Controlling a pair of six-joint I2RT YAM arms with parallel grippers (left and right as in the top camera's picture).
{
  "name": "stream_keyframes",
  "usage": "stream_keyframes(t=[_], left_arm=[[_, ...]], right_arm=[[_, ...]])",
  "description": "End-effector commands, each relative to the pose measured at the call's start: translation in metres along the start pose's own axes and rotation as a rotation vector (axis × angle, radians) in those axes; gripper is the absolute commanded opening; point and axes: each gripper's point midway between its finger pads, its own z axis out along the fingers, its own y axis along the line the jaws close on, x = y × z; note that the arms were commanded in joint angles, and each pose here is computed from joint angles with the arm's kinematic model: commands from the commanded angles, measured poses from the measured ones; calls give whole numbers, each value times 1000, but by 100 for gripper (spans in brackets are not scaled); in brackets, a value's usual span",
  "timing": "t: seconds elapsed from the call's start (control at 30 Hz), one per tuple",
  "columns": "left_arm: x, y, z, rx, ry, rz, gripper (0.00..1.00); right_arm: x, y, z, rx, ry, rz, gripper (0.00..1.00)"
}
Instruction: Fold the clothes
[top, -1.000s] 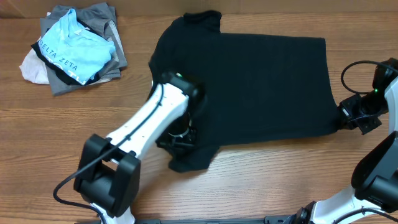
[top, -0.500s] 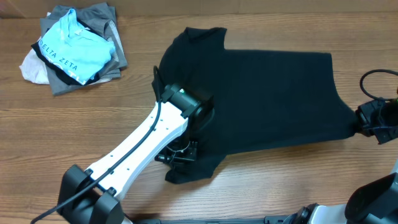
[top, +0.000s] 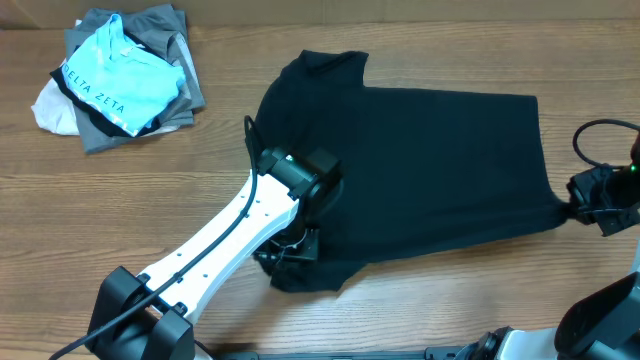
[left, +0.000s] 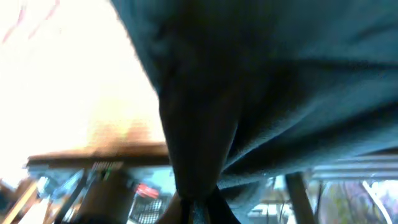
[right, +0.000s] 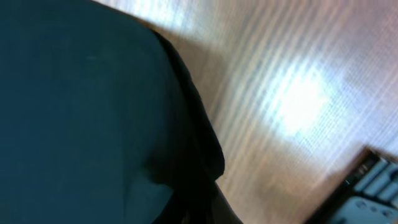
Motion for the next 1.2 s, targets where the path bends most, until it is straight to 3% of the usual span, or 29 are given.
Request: stream_keyframes(t=[0.0,0.07,0.2,0.47,0.53,0.6,0.7,0.8,0.93,1.1,1.17], left_arm=[[-15,-9,-4,47,-77,15,8],[-28,-17,-6,79,-130,29,16],[-50,-28,-9,125,-209,38,18],[-87,-6,-17,88,-335,-35,5],[-84,0,-16,100,-304,-38,15],[-74,4,-11,110,-242,-49,41],[-60,0,2,154,-156,-53,42],[-46,-13,18,229,-77,-64,51],[-33,-38,28,327,-15,-49,40],[-26,-55,31,307,-29,-59,42],[-22,-55,37,260,-31,-115,48]], right_arm=[[-6,8,-2,-46,-21,3,7],[-8,15,-2,-73,-30,-5,7],[-4,26,-2,-84,-44,-47,9],[-5,43,3,-101,-87,-91,11],[-3,41,6,-94,-78,-91,12],[-1,38,9,-85,-69,-91,18],[0,37,11,-81,-63,-91,22],[-1,38,11,-85,-67,-90,24],[-2,39,11,-89,-71,-91,26],[-2,40,11,-91,-73,-91,27],[-2,40,11,-90,-73,-91,28]])
